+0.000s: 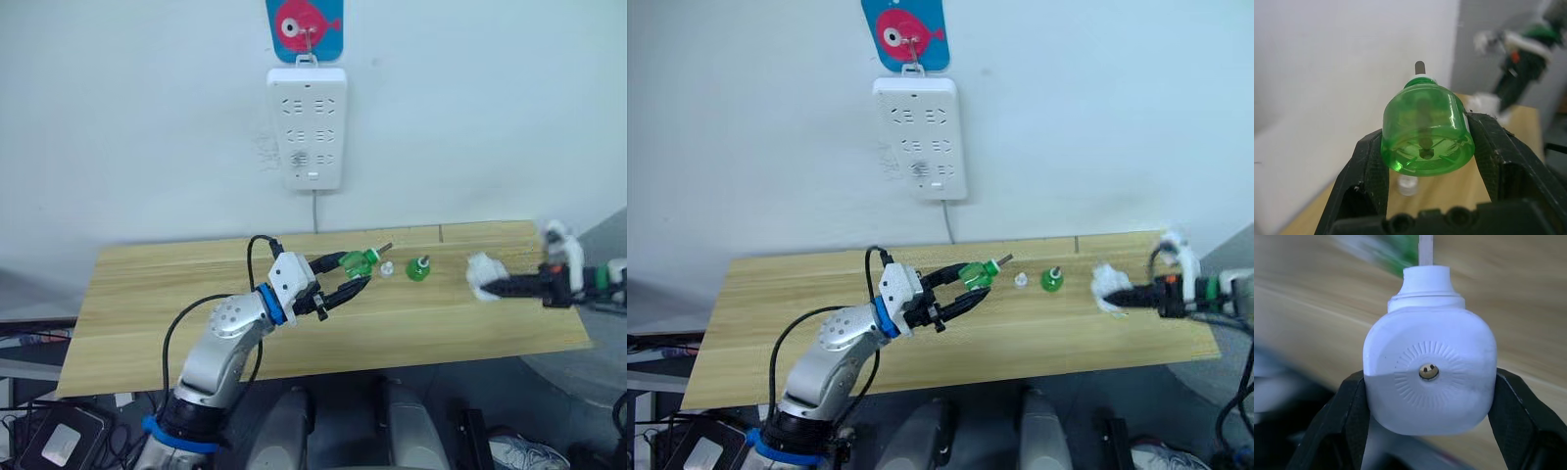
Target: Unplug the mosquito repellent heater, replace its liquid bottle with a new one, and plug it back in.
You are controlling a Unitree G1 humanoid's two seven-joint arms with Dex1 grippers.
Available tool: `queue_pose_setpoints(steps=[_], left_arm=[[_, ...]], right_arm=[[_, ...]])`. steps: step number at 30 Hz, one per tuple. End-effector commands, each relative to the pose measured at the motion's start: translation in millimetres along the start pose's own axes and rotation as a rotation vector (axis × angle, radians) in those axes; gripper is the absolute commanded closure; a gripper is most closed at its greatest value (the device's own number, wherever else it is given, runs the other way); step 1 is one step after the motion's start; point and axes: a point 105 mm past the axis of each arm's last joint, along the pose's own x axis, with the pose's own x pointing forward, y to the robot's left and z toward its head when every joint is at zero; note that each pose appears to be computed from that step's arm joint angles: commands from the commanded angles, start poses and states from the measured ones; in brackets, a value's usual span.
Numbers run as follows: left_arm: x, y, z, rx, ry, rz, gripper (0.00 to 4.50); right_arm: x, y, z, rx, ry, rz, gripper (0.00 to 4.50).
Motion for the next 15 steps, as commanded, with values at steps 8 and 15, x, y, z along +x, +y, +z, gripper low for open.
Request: queue_pose_setpoints(steps=[8, 15], left_arm=[[22.8, -8.5, 29.1, 0.033, -0.052, -0.293, 2.24], [32.3, -1.5, 32.5, 0.053, -0.074, -0.298, 2.24]], right_arm=[[14.2, 67.9, 21.8, -0.006, -0.080, 0.284, 1.53], [15.6, 79.2, 26.4, -0.011, -0.104, 0.311, 1.53]])
